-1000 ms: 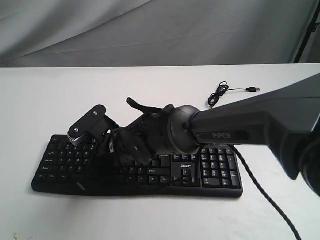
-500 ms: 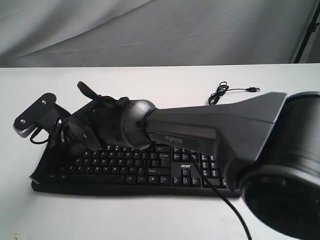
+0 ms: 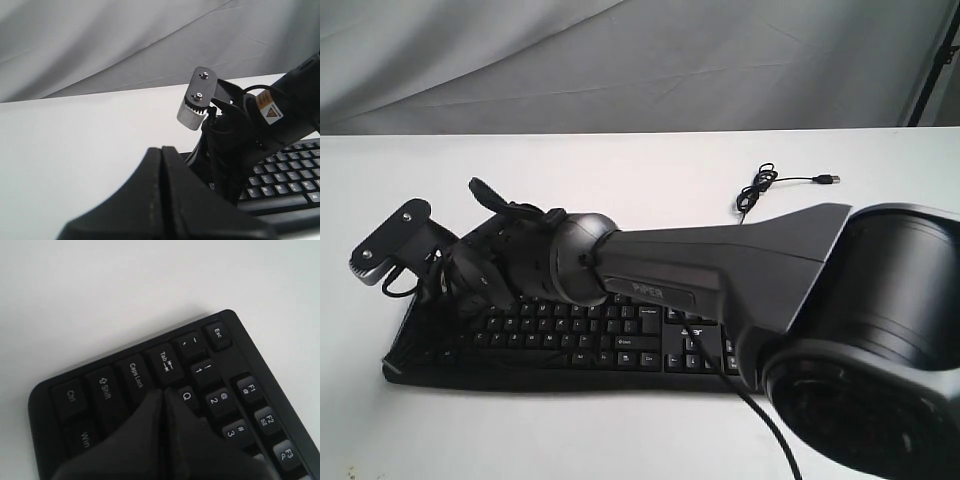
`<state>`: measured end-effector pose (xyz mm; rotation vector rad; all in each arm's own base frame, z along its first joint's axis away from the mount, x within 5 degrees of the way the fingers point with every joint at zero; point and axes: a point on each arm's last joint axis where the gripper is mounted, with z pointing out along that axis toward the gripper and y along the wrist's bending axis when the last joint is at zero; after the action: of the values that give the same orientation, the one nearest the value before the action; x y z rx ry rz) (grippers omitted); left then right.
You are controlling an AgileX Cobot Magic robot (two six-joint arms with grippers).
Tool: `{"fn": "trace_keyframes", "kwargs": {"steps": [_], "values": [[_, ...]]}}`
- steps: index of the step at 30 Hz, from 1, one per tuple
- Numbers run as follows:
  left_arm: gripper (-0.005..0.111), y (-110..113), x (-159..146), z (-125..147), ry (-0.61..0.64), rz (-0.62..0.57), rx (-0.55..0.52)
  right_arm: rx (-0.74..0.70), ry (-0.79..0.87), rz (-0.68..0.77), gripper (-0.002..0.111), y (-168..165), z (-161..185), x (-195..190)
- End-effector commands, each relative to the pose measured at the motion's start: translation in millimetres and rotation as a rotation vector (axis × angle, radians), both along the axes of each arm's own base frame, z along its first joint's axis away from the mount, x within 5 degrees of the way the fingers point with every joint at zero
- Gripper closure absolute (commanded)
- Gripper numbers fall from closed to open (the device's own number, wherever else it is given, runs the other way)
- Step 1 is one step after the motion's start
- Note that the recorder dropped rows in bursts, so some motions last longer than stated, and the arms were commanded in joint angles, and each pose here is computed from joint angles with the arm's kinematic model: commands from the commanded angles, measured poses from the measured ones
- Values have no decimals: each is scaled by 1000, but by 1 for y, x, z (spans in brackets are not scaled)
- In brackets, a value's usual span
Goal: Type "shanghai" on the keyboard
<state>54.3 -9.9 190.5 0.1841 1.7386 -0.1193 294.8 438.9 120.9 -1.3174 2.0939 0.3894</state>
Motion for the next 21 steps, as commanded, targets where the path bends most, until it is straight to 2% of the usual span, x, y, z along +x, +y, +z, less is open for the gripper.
{"fn": "trace_keyframes", "kwargs": {"steps": [1, 13, 21], "values": [[107, 0, 0, -1, -3, -4, -3, 9, -10, 6, 108, 2, -1, 0], [107, 0, 0, -1, -3, -4, -3, 13, -13, 5, 108, 3, 0, 1], [107, 0, 0, -1, -3, -4, -3, -24, 16, 6, 108, 1, -12, -1]]}}
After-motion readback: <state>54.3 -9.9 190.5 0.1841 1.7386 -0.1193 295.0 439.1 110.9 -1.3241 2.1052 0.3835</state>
